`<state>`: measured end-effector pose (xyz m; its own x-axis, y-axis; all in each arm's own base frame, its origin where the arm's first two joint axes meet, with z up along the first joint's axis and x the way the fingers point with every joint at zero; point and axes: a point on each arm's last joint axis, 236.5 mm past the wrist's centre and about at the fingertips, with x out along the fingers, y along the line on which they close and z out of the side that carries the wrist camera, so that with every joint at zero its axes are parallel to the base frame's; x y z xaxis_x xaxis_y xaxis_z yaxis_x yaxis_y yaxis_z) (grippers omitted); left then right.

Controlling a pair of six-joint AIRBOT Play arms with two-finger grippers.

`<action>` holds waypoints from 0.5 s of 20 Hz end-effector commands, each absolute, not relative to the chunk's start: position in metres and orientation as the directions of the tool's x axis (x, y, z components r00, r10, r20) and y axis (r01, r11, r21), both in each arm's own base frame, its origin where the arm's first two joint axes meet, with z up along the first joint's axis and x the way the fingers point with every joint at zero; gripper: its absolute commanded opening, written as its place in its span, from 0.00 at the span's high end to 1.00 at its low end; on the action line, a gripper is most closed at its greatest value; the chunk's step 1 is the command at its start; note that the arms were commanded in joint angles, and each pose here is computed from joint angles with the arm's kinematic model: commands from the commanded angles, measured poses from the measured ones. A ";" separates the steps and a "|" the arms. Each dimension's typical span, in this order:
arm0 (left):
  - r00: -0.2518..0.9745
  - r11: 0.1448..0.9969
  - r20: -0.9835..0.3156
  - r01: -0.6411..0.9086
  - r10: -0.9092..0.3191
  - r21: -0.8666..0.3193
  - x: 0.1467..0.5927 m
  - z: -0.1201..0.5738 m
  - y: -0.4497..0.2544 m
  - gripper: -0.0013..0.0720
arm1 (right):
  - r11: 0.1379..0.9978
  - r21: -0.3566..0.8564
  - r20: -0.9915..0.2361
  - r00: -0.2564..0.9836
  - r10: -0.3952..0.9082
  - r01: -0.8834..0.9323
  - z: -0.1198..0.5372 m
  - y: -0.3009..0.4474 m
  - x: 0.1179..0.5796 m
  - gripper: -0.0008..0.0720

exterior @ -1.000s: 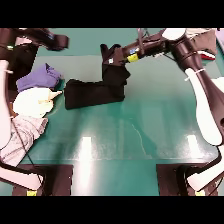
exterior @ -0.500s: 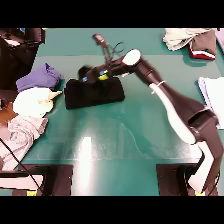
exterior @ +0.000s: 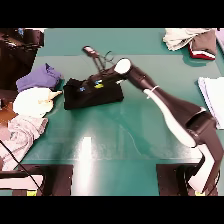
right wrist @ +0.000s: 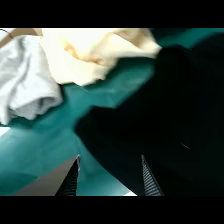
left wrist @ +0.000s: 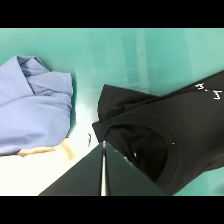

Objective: Fold the shirts.

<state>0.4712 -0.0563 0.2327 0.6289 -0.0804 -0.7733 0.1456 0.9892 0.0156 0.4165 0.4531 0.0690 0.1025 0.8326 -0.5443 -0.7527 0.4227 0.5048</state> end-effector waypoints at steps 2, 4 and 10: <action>0.618 0.986 -0.778 0.164 -0.113 -0.013 0.469 0.231 -0.064 0.95 | 0.588 0.549 -0.618 0.184 0.764 -0.594 0.056 0.337 0.458 0.29; 0.605 0.983 -0.783 0.180 -0.146 -0.044 0.470 0.223 -0.072 0.95 | 0.632 0.613 -0.649 0.154 0.745 -0.475 0.036 0.292 0.466 0.01; 0.562 0.974 -0.805 0.211 -0.192 -0.086 0.468 0.204 -0.084 0.95 | 0.665 0.704 -0.681 0.030 0.732 -0.250 -0.030 0.257 0.475 0.01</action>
<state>0.4686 -0.0788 0.2088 0.5734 -0.1705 -0.8013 0.1950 0.9784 -0.0686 0.4774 0.2716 -0.0046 0.1023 0.7348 -0.6705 -0.3539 0.6568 0.6659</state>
